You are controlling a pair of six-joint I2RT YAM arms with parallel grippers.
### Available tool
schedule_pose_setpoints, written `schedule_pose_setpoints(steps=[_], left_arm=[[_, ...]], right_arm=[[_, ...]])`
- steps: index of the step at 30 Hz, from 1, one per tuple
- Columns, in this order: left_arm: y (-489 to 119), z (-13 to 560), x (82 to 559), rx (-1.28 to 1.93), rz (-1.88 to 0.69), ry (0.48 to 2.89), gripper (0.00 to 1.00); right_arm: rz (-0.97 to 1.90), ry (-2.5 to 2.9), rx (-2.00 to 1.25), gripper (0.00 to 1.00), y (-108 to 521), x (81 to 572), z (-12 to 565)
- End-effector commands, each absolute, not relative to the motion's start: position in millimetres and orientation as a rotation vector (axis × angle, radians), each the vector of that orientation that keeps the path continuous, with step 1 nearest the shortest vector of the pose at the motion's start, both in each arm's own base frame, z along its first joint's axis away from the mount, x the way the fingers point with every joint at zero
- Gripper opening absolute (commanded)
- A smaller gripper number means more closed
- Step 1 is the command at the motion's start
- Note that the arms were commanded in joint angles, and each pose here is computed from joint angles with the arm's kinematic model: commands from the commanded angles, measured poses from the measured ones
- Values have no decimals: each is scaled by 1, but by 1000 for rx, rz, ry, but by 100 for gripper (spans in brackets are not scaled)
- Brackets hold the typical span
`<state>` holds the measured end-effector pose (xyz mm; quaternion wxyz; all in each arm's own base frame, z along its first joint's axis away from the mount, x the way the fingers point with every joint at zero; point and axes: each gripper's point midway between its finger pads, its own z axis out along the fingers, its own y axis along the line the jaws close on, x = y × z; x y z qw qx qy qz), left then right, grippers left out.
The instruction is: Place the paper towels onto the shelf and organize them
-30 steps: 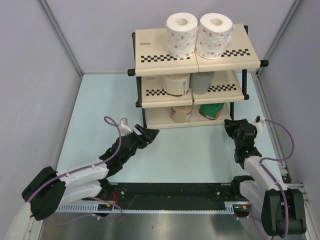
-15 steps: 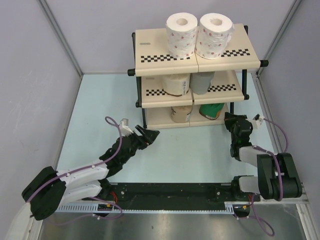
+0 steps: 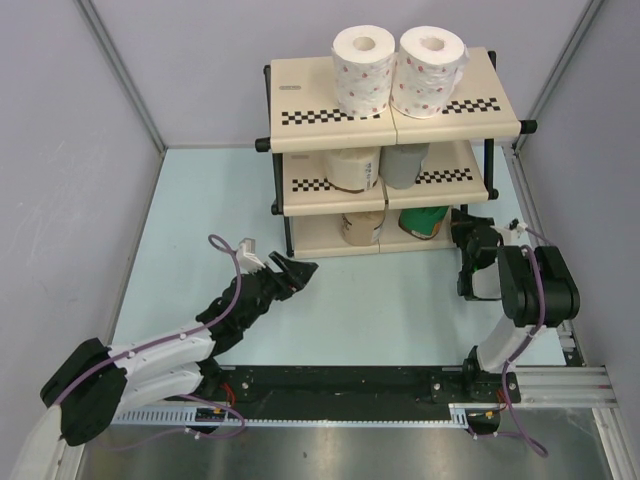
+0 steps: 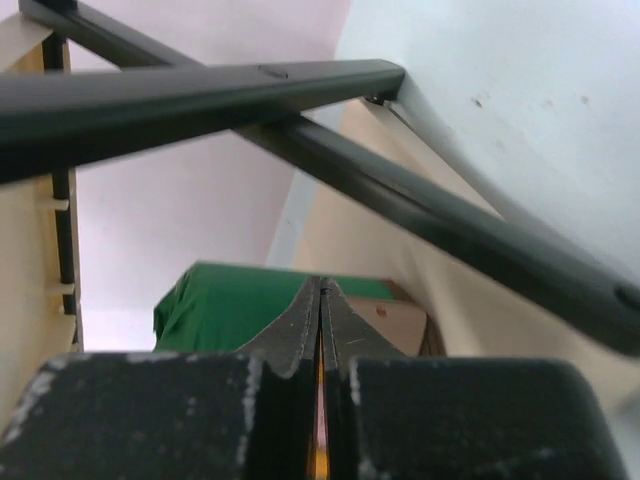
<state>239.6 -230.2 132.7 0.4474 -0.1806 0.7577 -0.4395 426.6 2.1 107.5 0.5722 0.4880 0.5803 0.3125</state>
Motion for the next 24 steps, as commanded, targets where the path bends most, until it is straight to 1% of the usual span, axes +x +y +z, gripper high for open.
schedule_pose_setpoints(steps=[1, 9, 11, 14, 24], left_arm=[[-229, 137, 240, -426, -1074, 1856, 83], [-229, 136, 241, -423, -1068, 1862, 82], [-229, 136, 240, -423, -1067, 1863, 82], [-228, 136, 240, -425, -1066, 1864, 82], [-225, 133, 238, -435, -1058, 1868, 82]], right_arm=[[859, 1259, 1068, 0, 6, 448, 136], [895, 1302, 992, 0, 25, 462, 135], [920, 1338, 965, 0, 44, 463, 132], [936, 1355, 950, 0, 55, 466, 130], [974, 1410, 900, 0, 88, 463, 125]])
